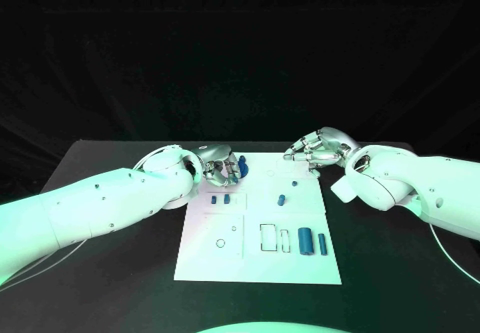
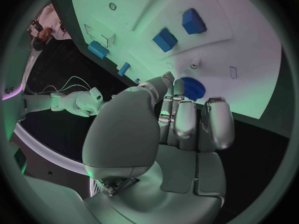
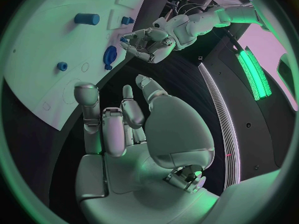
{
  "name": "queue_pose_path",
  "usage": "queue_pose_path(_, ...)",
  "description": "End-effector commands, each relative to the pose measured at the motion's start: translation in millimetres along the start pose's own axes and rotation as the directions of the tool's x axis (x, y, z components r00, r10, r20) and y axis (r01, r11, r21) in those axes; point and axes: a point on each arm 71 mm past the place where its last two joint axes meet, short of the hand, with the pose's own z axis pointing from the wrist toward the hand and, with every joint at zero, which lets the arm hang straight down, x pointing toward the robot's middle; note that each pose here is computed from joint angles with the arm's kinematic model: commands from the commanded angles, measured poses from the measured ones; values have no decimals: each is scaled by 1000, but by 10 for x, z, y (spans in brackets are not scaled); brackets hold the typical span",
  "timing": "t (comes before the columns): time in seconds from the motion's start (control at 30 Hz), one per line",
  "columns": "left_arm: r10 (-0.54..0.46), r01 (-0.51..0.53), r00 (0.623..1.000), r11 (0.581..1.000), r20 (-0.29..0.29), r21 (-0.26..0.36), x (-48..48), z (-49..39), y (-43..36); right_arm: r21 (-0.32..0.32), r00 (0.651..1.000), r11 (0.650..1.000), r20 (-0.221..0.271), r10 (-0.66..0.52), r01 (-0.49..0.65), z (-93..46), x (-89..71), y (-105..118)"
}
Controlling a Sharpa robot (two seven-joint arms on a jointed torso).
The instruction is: Assemble the parts on the task board
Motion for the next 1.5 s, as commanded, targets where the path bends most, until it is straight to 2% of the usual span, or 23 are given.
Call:
queue_pose_path(0.03,-40,40,999,999,7,-16,-56,-42,42,-9,1000,1000,-7,-8,8,-2,4,2)
queue_pose_path(0.27,-41,42,999,998,6,-51,-104,-86,182,-9,1000,1000,-7,-9,9,-3,5,2)
queue_pose_path(0.5,-40,40,999,997,-4,-70,-92,-102,259,-9,1000,1000,-7,-9,9,-5,4,2)
queue_pose_path(0.73,-39,38,999,996,-19,-79,-66,-105,289,-9,1000,1000,-8,-10,9,-4,6,4)
queue_pose_path(1.5,-37,30,996,996,-77,-86,6,-113,295,-11,1000,1000,-9,-10,10,0,11,7)
